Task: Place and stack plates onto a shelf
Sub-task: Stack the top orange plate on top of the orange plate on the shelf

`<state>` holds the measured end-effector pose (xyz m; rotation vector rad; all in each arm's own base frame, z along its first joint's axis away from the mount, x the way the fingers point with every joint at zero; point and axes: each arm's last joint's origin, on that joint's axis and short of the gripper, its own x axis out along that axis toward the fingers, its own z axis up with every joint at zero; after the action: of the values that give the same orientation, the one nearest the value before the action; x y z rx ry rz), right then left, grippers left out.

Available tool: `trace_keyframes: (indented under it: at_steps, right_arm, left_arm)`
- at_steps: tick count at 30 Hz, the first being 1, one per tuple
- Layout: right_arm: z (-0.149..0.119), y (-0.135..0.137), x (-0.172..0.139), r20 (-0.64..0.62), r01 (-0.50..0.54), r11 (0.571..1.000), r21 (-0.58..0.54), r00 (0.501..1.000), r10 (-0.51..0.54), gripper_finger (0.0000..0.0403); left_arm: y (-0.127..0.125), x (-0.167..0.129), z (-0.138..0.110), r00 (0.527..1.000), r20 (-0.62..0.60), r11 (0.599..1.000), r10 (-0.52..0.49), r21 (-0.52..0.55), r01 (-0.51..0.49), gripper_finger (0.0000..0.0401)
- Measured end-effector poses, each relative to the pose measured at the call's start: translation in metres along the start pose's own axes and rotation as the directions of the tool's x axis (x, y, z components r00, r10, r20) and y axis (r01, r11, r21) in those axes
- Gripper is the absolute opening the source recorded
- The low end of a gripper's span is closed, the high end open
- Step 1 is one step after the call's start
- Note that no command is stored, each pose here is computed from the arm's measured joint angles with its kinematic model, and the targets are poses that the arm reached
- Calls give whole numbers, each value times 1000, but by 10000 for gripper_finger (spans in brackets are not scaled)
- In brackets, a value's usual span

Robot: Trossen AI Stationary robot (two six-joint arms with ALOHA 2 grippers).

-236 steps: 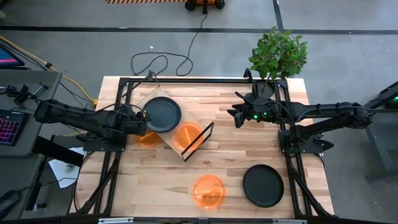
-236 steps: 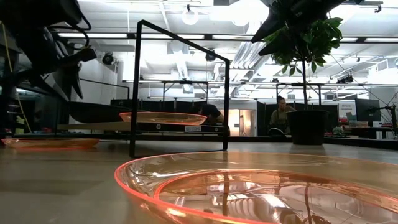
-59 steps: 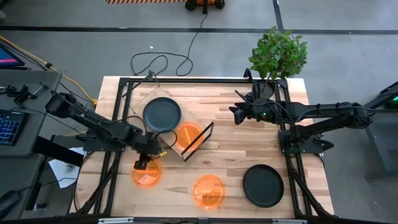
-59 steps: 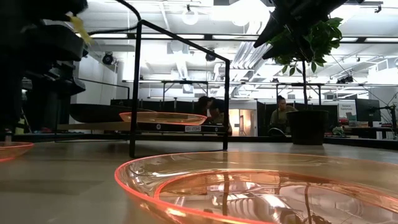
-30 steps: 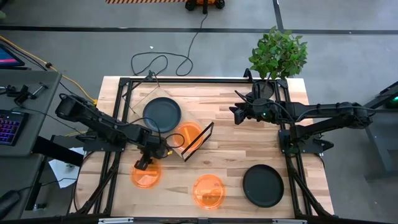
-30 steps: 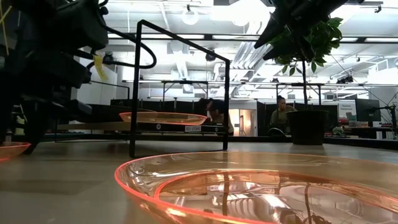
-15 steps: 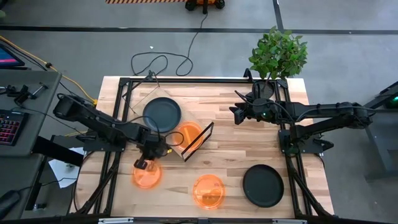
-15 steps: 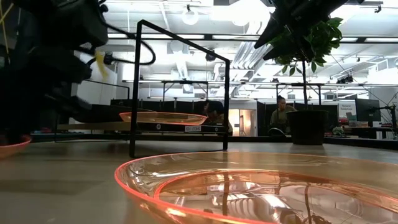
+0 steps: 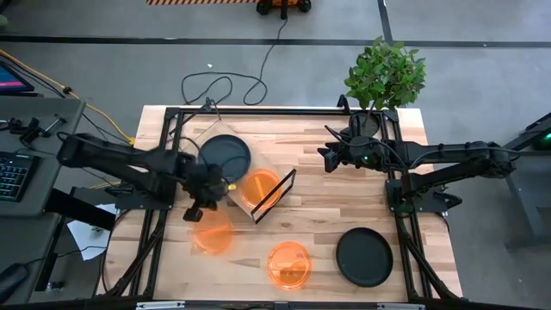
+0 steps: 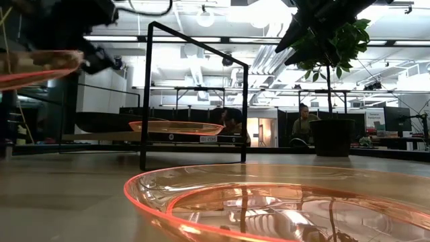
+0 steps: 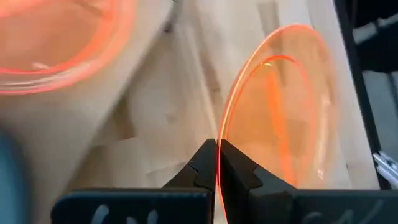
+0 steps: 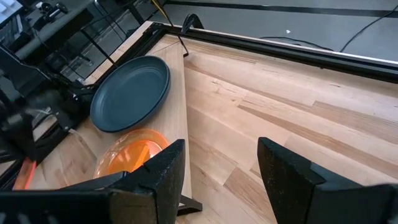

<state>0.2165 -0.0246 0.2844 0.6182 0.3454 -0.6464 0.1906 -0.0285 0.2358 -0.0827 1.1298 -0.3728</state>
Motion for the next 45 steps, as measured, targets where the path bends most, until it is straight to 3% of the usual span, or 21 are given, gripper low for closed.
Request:
trace_keyframes:
  at_steps: [6, 9, 12, 15, 19, 26, 33, 45]
  right_arm:
    - [0, 0, 0, -1, 1, 1000, -1, 1000, -1, 184]
    - [0, 0, 0, -3, 3, 1000, -2, 1000, -3, 184]
    - [0, 0, 0, -4, 3, 1000, -2, 1000, -4, 184]
    - [0, 0, 0, -4, 4, 1000, -2, 1000, -4, 184]
    - [0, 0, 0, -4, 4, 1000, -2, 1000, -4, 184]
    - [-1, -1, 0, -6, 6, 1000, -4, 1000, -6, 184]
    - [-1, -1, 0, -13, 12, 1000, -8, 1000, -13, 184]
    - [-3, -3, 0, -30, 28, 999, -22, 999, -28, 184]
  left_arm:
    - [11, -43, 10, 963, 108, 965, 248, -114, -236, 0]
    - [23, -58, 15, 906, 153, 905, 395, -237, -355, 0]
    - [38, -66, 15, 836, 146, 816, 529, -360, -453, 0]
    - [53, -66, 17, 788, 149, 741, 597, -478, -471, 0]
    - [66, -59, 25, 767, 177, 690, 616, -591, -418, 0]
    - [73, -30, 47, 787, 208, 679, 581, -657, -328, 0]
    - [71, 3, 58, 827, 163, 680, 538, -663, -312, 0]
    - [64, 10, 60, 819, 147, 684, 555, -641, -348, 1]
